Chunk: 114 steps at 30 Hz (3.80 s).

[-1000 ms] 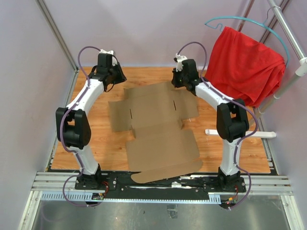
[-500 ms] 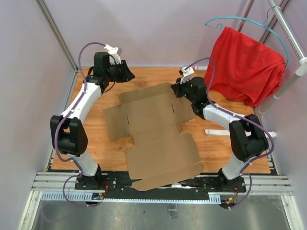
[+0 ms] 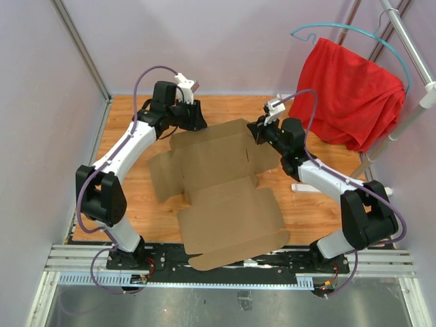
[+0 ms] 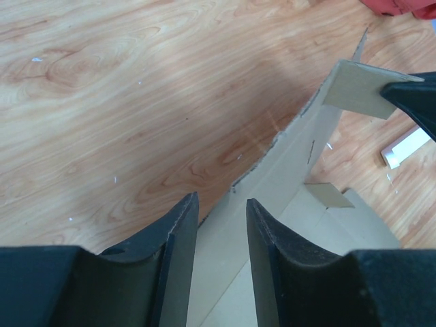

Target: Fold the paper box

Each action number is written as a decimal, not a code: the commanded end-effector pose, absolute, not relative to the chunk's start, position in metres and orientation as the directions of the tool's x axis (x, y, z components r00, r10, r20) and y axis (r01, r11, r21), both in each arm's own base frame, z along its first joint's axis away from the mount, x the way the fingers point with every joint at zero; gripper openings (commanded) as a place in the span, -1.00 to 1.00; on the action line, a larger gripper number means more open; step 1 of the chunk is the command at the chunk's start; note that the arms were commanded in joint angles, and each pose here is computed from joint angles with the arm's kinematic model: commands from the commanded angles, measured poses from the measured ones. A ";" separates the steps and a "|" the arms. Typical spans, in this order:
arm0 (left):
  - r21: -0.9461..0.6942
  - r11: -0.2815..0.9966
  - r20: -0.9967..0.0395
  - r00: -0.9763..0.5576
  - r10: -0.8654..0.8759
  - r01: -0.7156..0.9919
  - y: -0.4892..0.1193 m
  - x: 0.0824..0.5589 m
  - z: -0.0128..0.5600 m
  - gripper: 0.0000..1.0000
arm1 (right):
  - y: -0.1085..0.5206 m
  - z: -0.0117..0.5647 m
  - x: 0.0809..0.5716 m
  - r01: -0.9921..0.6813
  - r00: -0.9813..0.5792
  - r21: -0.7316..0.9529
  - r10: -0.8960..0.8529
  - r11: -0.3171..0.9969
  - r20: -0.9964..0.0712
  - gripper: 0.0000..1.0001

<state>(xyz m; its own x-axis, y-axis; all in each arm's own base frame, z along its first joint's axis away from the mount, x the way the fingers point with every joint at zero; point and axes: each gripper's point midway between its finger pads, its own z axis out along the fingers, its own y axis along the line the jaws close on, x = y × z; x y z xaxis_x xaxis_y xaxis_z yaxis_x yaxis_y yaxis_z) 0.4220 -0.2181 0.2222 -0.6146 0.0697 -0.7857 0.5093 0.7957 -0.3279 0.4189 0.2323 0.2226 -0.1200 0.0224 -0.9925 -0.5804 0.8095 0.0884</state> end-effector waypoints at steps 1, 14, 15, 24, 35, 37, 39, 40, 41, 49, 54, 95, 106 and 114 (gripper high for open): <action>-0.301 0.790 -0.816 -0.573 0.076 0.534 -0.216 0.412 0.241 -0.19 | 0.233 0.237 0.400 -0.612 -0.080 0.068 0.025 0.788 -0.997 -0.99; -0.317 0.676 -0.819 -0.551 0.159 0.666 -0.232 0.364 0.257 -0.10 | 0.226 0.230 0.361 -0.653 -0.120 0.089 0.012 0.753 -0.993 -0.99; -0.314 0.674 -0.818 -0.551 0.166 0.669 -0.233 0.359 0.254 -0.10 | 0.224 0.230 0.359 -0.649 -0.122 0.091 0.016 0.755 -0.992 -0.99; -0.241 0.791 -0.813 -0.563 0.152 0.562 -0.216 0.357 0.235 -0.08 | 0.216 0.233 0.341 -0.645 -0.116 0.109 0.044 0.756 -0.992 -0.99; -0.195 0.765 -0.896 -0.429 0.116 0.614 -0.220 0.361 0.289 -0.01 | 0.218 0.228 0.323 -0.695 -0.105 0.085 0.017 0.714 -0.994 -0.99; -0.196 0.737 -0.892 -0.430 0.141 0.647 -0.225 0.356 0.285 -0.01 | 0.219 0.228 0.322 -0.698 -0.103 0.086 0.019 0.711 -0.995 -0.99; -0.205 0.716 -0.877 -0.450 0.168 0.667 -0.229 0.352 0.276 -0.01 | 0.219 0.229 0.322 -0.699 -0.101 0.086 0.021 0.710 -0.995 -0.99; -0.214 0.711 -0.866 -0.466 0.179 0.670 -0.230 0.351 0.269 -0.01 | 0.219 0.229 0.321 -0.701 -0.102 0.086 0.020 0.708 -0.995 -0.98; -0.223 0.709 -0.854 -0.484 0.188 0.669 -0.232 0.349 0.262 -0.01 | 0.219 0.230 0.321 -0.702 -0.101 0.085 0.020 0.707 -0.995 -0.99; -0.194 0.719 -0.828 -0.504 0.245 0.668 -0.238 0.346 0.239 0.02 | 0.222 0.232 0.316 -0.723 -0.096 0.082 0.017 0.686 -0.995 -0.99; -0.206 0.707 -0.819 -0.515 0.254 0.676 -0.241 0.345 0.234 0.02 | 0.222 0.232 0.314 -0.729 -0.095 0.076 0.010 0.680 -0.995 -0.99; -0.005 0.787 -0.848 -0.419 0.324 0.618 -0.240 0.346 0.270 -1.00 | 0.170 0.239 0.348 -0.439 -0.196 0.076 -0.013 0.895 -0.981 0.97; 0.186 0.682 -0.850 -0.232 0.472 0.707 -0.251 0.338 0.282 -0.99 | 0.092 0.248 0.390 -0.191 -0.274 0.149 0.093 0.970 -0.957 0.87; 0.323 0.501 -0.793 -0.060 0.607 0.803 -0.269 0.310 0.252 -0.99 | 0.128 0.220 0.406 -0.523 -0.426 0.220 -0.029 0.824 -0.904 0.68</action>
<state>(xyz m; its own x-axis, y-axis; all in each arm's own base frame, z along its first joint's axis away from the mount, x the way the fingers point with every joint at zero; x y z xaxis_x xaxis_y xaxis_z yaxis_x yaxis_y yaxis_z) 0.3184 -0.2650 0.2439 -0.2051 0.5660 -0.7985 0.7762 0.5911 0.2196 0.4155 0.0933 0.2320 -0.3513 0.0556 -0.9346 -0.2864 0.9440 0.1638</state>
